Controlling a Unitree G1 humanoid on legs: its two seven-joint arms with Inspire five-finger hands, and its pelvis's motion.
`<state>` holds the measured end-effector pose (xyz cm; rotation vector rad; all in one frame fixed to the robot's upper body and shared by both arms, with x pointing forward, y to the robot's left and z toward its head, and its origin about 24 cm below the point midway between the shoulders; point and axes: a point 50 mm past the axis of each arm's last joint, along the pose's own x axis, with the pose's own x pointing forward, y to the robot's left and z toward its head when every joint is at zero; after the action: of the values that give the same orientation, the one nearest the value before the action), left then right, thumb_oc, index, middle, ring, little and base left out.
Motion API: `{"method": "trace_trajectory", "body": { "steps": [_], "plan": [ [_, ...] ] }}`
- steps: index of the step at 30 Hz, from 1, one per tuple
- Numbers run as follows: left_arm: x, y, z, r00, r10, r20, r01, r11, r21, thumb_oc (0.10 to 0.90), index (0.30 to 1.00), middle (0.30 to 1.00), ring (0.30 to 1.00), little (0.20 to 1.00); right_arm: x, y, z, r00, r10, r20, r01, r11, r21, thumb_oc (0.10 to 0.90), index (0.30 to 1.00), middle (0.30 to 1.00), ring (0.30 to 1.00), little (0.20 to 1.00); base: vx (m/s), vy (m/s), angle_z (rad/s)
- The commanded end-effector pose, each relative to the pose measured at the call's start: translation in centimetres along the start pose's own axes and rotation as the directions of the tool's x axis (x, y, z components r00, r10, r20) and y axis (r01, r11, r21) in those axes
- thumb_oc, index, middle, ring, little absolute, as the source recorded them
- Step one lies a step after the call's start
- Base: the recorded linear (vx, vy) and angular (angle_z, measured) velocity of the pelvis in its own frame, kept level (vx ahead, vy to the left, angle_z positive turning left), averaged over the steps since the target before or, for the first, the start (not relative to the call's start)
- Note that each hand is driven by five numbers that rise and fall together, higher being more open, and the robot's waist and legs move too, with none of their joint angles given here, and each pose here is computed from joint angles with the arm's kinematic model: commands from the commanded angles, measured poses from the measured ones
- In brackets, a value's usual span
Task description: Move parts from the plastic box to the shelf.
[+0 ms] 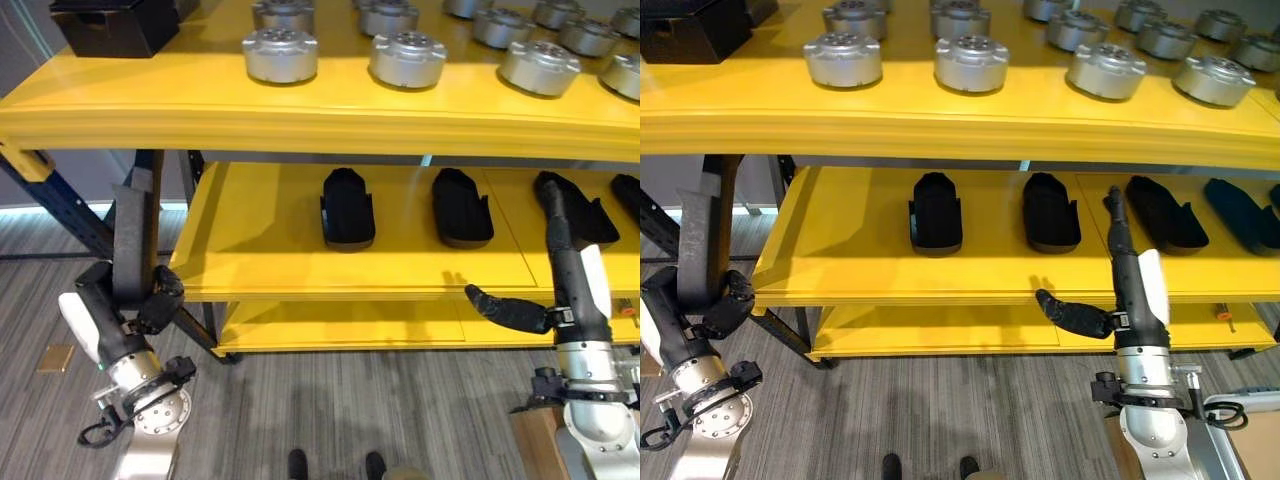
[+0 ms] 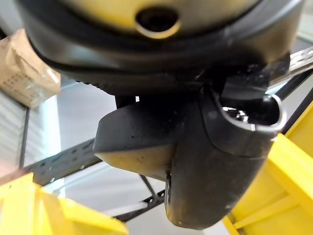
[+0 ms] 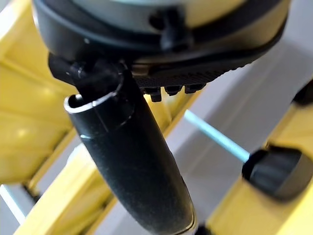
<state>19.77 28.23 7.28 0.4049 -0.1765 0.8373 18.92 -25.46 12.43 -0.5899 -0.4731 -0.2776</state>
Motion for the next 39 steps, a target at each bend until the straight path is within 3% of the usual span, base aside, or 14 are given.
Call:
{"method": "trace_trajectory", "body": {
  "steps": [1, 18, 29, 39],
  "plan": [
    [2.9, 1.2, 4.1, 0.967, 0.148, 0.207, -0.124, 0.985, -0.123, 0.4, 0.3, 0.3, 0.3, 0.3, 1.7, -3.3, 3.4, 0.936, -0.244, 0.254, 0.234, 0.97, 0.07, 0.9, 1.0, 1.0, 1.0, 1.0, 0.01, -0.067, -0.45],
    [3.1, -1.0, 3.2, 0.984, 0.144, 0.103, -0.127, 0.98, -0.155, 0.4, 0.3, 0.3, 0.3, 0.3, 1.0, -5.5, 3.7, 0.905, -0.262, 0.335, 0.269, 0.963, 0.026, 0.9, 1.0, 1.0, 1.0, 1.0, 0.12, 0.176, -0.2],
    [3.1, -0.1, 2.1, 0.975, 0.217, 0.042, -0.214, 0.975, -0.062, 0.4, 0.3, 0.3, 0.3, 0.3, 0.8, -5.1, 3.9, 0.889, -0.328, 0.321, 0.345, 0.939, 0.004, 0.9, 1.0, 1.0, 1.0, 1.0, 0.11, 0.161, 0.0],
    [3.8, 0.2, 0.8, 0.983, 0.185, 0.017, -0.185, 0.98, 0.067, 0.4, 0.3, 0.3, 0.3, 0.3, 1.4, -4.0, 3.8, 0.909, -0.299, 0.291, 0.309, 0.951, 0.011, 0.9, 1.0, 1.0, 1.0, 1.0, 0.08, 0.124, -0.08]
  ]
}}
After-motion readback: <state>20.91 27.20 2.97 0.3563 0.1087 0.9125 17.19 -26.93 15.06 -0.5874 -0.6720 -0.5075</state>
